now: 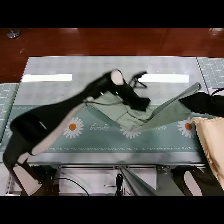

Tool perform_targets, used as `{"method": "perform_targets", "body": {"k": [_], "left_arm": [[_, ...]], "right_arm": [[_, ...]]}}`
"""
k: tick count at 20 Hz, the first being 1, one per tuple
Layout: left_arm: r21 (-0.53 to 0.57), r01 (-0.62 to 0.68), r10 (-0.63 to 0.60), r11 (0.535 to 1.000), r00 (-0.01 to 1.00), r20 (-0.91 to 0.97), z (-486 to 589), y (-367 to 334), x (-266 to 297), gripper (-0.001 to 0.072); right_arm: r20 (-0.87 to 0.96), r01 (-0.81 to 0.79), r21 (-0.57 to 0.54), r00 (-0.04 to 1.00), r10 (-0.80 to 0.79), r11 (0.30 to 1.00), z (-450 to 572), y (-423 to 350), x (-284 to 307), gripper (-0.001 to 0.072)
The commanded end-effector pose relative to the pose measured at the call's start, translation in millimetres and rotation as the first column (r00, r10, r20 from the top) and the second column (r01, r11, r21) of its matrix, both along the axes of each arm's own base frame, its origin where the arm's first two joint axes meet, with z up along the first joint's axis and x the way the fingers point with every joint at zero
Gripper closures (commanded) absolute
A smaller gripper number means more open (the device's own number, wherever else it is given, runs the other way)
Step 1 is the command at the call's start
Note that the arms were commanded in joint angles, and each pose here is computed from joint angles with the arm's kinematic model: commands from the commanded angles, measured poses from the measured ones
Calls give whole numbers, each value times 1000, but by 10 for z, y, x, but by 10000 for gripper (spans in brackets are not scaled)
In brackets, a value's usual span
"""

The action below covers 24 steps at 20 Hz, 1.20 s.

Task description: Fold the shirts.

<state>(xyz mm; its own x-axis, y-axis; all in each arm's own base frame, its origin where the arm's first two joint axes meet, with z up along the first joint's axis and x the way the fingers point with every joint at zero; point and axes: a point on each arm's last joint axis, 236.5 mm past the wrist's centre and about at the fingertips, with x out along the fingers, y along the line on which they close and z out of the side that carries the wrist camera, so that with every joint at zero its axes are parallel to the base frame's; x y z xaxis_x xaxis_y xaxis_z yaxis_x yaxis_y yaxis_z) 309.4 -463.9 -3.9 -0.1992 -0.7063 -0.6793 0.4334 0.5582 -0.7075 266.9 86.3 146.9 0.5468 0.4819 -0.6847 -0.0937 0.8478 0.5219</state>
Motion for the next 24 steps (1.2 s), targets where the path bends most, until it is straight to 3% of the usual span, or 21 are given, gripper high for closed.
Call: {"method": "perform_targets", "body": {"k": [1,4,7,10,12,18,19,20,21,22,24], "left_arm": [[4,-156,156,988,986,56,554,1126,817,679],[26,-419,407,908,894,190,1216,2542,1377,679],[-65,-594,574,802,735,360,2093,3532,1369,678],[-151,-607,566,780,583,582,2906,3882,916,678],[-135,-641,550,756,509,662,3087,4019,584,678],[-103,-668,578,737,542,610,2370,3888,-64,678],[-97,-686,603,721,552,576,2132,3877,-71,678],[-85,-698,619,711,565,545,1863,3859,-64,678],[-72,-707,636,704,581,508,1611,3836,-57,678],[-62,-718,656,693,594,465,1357,3809,-41,678],[-32,-751,691,660,589,419,928,3847,20,678]], "right_arm": [[-30,-89,26,996,90,996,-26,249,73,693],[-11,-210,37,978,210,977,28,750,424,693],[-25,-340,44,939,342,939,-71,1441,866,693],[-76,-437,55,895,440,898,-397,2153,1292,693],[-101,-468,66,876,472,881,-650,2530,1547,693],[-182,-467,148,854,488,872,-1322,3190,1833,692],[-189,-462,156,854,485,873,-1414,3245,1838,633],[-216,-452,178,849,483,874,-1493,3266,1813,414],[-248,-466,212,824,509,859,-1518,3296,1705,146],[-276,-503,234,787,553,832,-1515,3286,1564,78],[-330,-549,238,730,598,801,-1433,3108,1380,78]]}}
